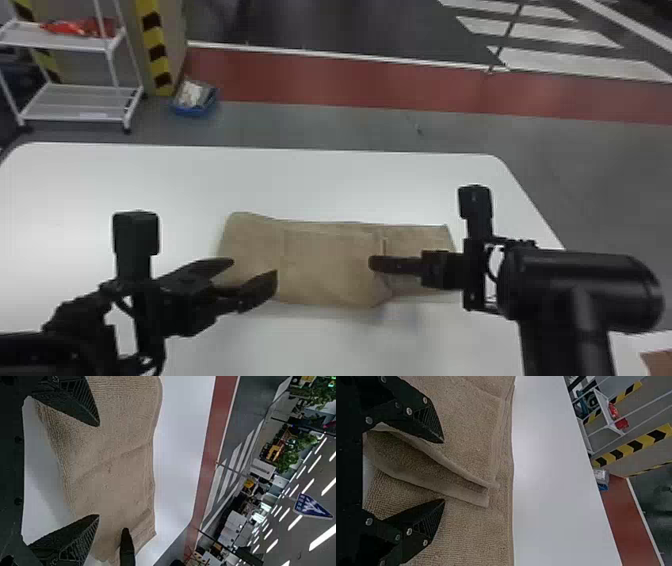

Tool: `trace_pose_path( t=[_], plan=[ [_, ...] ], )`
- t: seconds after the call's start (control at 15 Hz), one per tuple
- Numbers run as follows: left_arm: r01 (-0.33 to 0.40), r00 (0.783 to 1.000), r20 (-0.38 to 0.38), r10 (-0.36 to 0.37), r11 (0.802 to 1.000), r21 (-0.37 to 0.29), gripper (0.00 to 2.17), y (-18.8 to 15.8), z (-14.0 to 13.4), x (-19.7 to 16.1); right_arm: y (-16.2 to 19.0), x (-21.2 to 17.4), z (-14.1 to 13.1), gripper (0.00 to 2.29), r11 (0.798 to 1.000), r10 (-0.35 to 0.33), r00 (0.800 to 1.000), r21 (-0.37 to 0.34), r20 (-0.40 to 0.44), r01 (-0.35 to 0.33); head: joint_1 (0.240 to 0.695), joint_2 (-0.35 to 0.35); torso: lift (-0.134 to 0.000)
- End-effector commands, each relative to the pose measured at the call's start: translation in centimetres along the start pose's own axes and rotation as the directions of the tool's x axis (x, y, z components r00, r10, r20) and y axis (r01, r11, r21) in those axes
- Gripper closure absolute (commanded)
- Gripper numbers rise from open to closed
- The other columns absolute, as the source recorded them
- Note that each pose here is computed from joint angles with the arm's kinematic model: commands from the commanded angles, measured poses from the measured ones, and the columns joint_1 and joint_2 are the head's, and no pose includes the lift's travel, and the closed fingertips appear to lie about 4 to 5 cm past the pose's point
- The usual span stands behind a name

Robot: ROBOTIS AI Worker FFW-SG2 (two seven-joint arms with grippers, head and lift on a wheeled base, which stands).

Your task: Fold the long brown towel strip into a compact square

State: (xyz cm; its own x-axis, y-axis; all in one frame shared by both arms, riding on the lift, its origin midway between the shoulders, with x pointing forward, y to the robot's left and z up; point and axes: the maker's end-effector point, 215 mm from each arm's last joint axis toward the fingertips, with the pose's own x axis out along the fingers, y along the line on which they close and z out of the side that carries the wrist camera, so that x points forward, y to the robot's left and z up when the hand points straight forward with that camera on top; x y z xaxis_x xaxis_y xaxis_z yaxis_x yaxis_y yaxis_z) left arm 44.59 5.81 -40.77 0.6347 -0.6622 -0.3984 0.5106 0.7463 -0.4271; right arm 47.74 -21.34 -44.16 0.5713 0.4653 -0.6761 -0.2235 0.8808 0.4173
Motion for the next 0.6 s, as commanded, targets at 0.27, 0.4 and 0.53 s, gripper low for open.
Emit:
trace_pose_path(
  t=[0.27, 0.4, 0.53],
  plan=[
    [-0.002, 1.000, -0.002, 0.002, 1.000, -0.012, 0.07, 0.18, -0.44, -0.19, 1.13, 0.53, 0.61, 0.76, 1.000, 0.017, 1.000, -0.007, 0.002, -0.017, 0.695, -0.175, -0.124],
    [0.001, 1.000, -0.002, -0.001, 1.000, -0.012, 0.07, 0.11, -0.43, -0.19, 1.11, 0.54, 0.66, 0.76, 1.000, 0.015, 1.000, -0.011, 0.003, -0.015, 0.695, -0.171, -0.124],
    [0.005, 1.000, -0.003, -0.005, 1.000, -0.013, 0.07, -0.03, -0.53, -0.17, 1.21, 0.53, 0.73, 0.87, 1.000, 0.018, 1.000, -0.010, 0.006, -0.018, 0.695, -0.169, -0.124]
  ],
)
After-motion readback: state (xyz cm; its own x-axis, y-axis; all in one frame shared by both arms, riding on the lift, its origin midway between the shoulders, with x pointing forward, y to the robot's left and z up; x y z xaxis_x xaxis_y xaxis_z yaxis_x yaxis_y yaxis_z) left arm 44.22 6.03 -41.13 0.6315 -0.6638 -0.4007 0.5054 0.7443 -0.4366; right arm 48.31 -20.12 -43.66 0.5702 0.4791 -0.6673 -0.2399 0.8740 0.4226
